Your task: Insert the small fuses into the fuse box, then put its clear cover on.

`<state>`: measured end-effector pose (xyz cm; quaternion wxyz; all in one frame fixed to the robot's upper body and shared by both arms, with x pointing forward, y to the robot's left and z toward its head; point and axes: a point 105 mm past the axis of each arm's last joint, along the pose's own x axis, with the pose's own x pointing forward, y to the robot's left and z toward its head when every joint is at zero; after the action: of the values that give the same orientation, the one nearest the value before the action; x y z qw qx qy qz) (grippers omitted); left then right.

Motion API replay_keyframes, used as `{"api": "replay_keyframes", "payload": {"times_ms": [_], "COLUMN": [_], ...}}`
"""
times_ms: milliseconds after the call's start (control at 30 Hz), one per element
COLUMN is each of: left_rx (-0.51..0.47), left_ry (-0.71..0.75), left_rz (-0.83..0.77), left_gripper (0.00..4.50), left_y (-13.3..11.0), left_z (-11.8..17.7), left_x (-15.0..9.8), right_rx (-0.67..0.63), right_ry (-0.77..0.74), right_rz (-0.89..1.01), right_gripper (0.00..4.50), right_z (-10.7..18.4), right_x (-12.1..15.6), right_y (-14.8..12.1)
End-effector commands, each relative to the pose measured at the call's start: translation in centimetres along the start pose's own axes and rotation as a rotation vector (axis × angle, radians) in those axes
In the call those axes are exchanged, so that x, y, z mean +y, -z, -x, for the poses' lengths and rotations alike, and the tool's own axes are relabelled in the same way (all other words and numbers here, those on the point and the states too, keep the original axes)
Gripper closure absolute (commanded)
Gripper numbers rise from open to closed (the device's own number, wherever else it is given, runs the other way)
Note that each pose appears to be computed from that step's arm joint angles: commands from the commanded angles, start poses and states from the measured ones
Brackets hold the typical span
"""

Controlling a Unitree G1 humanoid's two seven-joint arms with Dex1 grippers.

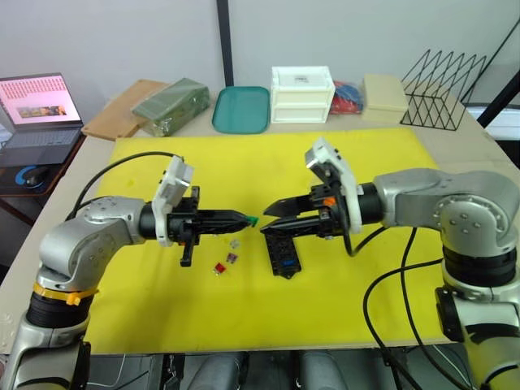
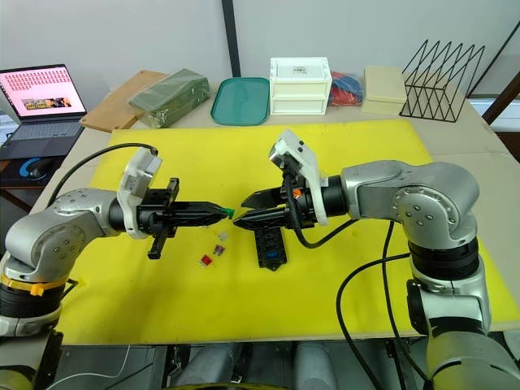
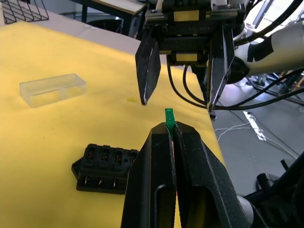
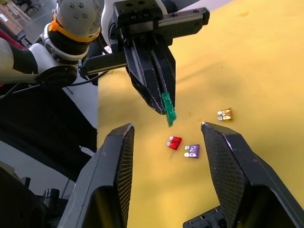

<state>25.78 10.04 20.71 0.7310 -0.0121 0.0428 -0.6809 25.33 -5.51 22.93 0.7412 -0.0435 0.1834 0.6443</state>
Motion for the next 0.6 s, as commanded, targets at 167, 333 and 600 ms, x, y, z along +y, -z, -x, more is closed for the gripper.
{"api": "replay_keyframes", "payload": {"times_ms": [167,333,600], "left_rx": [-0.008,-0.003,-0.006], "left_ry": [0.021,0.022,0.015], "left_rz": [-0.029,-0.029,-0.031], "left_gripper": [4.5,4.5,4.5], "left_y": [-0.56,-0.46,-0.49], "left_z": [-0.37,-0.43,-0.54], "left_x": [-0.34,-0.34,-0.26], "right_rx": [-0.021,-0.026,-0.008], "right_ry": [-0.022,-0.02,-0.019], "right_rz": [0.049,0.05,0.048], "right_gripper": [3.63,3.63,3.63], "right_z": [-0.3,-0.41,-0.47], "right_x": [0.64,0.53,0.49], "right_y": [-1.2,-1.34,-0.97]}}
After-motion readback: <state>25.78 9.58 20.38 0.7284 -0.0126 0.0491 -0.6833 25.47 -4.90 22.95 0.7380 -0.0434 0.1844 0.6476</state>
